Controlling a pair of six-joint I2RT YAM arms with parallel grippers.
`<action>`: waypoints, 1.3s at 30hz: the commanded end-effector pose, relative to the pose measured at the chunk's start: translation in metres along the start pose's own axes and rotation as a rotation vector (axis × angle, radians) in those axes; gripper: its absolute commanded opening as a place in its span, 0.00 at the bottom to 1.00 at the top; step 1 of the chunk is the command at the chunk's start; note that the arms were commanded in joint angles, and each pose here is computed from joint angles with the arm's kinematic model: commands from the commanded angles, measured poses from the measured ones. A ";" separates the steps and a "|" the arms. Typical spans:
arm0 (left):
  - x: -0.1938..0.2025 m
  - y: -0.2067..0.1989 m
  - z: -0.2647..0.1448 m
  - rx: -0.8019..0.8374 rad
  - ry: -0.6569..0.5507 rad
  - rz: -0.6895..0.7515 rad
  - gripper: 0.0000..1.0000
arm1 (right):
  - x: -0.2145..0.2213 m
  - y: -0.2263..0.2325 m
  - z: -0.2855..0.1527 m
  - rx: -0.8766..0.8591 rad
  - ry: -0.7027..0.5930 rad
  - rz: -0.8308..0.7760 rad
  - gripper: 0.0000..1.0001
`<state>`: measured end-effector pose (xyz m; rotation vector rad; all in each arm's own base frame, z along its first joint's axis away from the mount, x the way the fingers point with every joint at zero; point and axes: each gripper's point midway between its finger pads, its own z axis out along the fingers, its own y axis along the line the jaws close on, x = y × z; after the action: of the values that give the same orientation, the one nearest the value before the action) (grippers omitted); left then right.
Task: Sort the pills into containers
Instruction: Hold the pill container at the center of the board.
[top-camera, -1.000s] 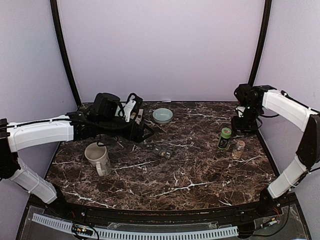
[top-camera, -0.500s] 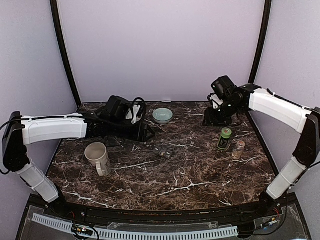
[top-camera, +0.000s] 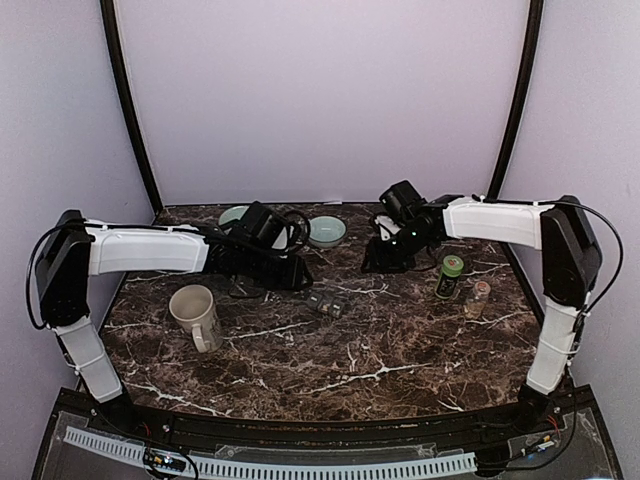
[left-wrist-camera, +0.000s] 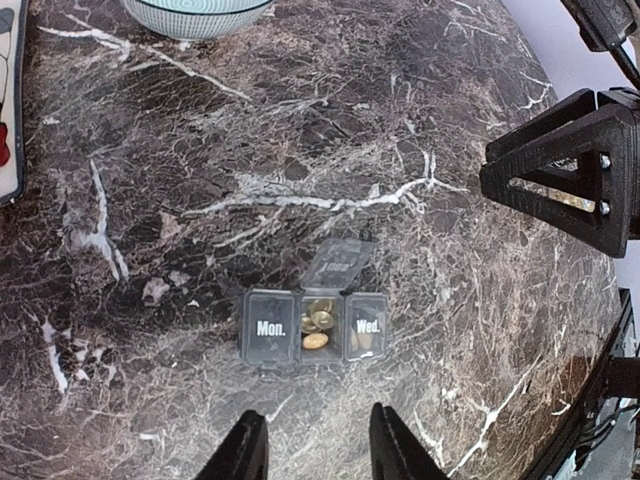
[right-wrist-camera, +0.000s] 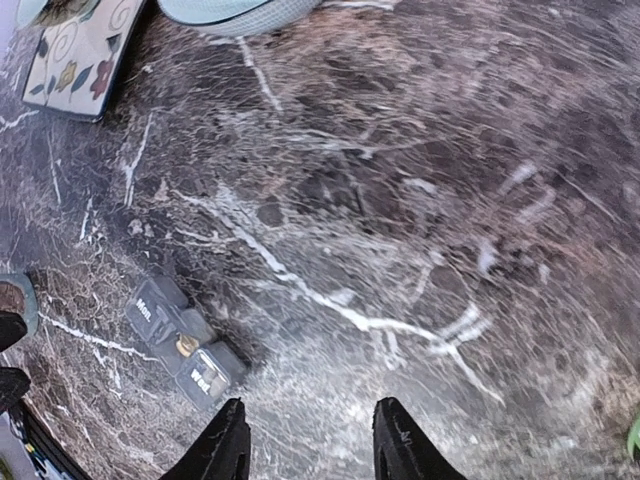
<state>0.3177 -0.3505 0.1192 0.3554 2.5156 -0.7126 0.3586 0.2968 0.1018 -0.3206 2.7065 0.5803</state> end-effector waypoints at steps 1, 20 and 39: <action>0.003 -0.004 0.005 -0.007 0.039 -0.039 0.38 | -0.020 0.027 0.010 -0.121 -0.055 -0.012 0.45; 0.020 0.011 0.042 -0.063 0.127 -0.062 0.35 | -0.023 0.039 0.053 -0.212 0.006 0.000 0.46; 0.018 0.032 0.058 -0.100 0.135 -0.076 0.33 | -0.008 0.042 0.066 -0.245 0.062 0.000 0.46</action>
<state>0.3288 -0.3542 0.0483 0.2824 2.7042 -0.6136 0.3742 0.3544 0.0684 -0.3817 2.7027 0.8840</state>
